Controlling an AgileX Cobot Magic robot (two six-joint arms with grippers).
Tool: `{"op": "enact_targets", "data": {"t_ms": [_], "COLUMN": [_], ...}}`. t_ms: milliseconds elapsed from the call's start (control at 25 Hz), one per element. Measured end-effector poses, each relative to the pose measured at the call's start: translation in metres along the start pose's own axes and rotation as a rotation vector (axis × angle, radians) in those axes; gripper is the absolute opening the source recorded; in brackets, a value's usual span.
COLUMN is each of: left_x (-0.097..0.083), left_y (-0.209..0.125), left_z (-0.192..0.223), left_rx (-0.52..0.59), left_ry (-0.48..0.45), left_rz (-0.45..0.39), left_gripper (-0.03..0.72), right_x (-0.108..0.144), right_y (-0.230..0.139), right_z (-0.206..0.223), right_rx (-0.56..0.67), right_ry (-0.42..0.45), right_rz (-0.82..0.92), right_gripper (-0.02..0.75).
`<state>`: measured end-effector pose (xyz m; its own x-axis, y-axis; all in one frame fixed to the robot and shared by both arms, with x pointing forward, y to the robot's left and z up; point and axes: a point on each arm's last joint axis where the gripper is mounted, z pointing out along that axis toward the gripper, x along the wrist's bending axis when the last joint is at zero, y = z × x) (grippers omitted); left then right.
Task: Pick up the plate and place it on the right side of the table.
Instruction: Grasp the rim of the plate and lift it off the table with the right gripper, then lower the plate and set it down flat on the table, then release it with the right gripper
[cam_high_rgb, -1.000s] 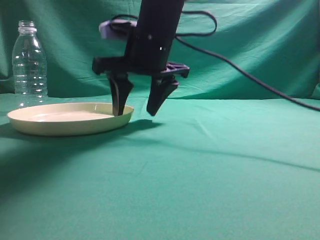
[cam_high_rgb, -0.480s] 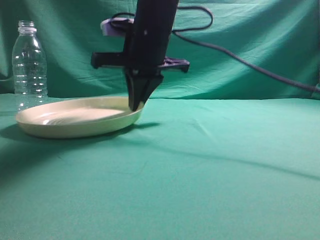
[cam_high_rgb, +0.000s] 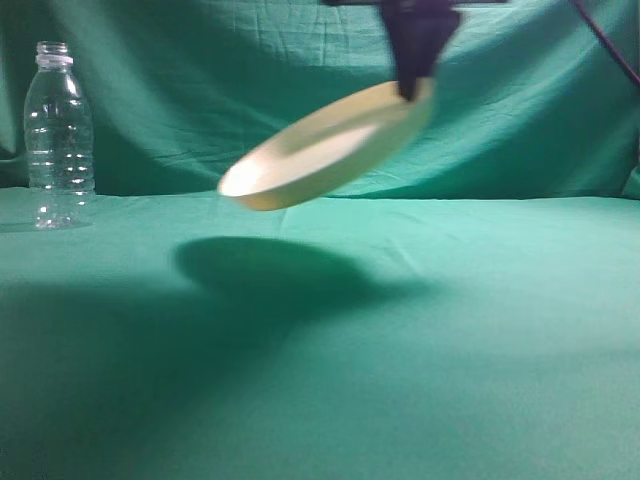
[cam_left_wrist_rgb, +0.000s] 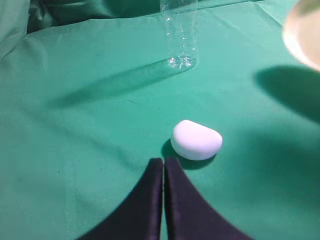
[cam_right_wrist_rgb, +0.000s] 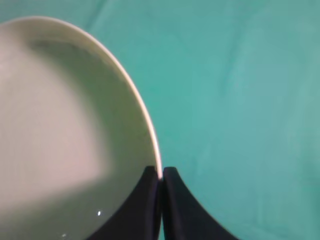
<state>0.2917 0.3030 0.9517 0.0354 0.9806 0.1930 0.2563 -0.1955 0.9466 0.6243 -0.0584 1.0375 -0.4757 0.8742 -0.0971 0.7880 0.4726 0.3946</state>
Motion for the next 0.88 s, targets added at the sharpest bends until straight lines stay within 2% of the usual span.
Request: {"op": "enact_targets", "data": {"t_ms": [200, 320, 480, 680, 880], "left_x": [0.000, 0.000, 0.000, 0.000, 0.000], "left_y": [0.000, 0.000, 0.000, 0.000, 0.000], "left_z": [0.000, 0.000, 0.000, 0.000, 0.000], "left_rx": [0.000, 0.000, 0.000, 0.000, 0.000], "left_ry": [0.000, 0.000, 0.000, 0.000, 0.000], "left_rz": [0.000, 0.000, 0.000, 0.000, 0.000], "left_gripper": [0.000, 0.000, 0.000, 0.000, 0.000], "right_x": [-0.066, -0.106, -0.147, -0.172, -0.177], "right_y": [-0.046, -0.082, -0.128, -0.161, -0.164], "right_z": [-0.024, -0.028, -0.018, 0.004, 0.027], "right_rx": [0.026, 0.030, 0.058, 0.062, 0.085], "right_ry": [-0.075, -0.117, -0.161, -0.186, -0.185], "right_rz": [0.117, 0.213, 0.330, 0.405, 0.397], "right_gripper": [0.000, 0.000, 0.000, 0.000, 0.000]}}
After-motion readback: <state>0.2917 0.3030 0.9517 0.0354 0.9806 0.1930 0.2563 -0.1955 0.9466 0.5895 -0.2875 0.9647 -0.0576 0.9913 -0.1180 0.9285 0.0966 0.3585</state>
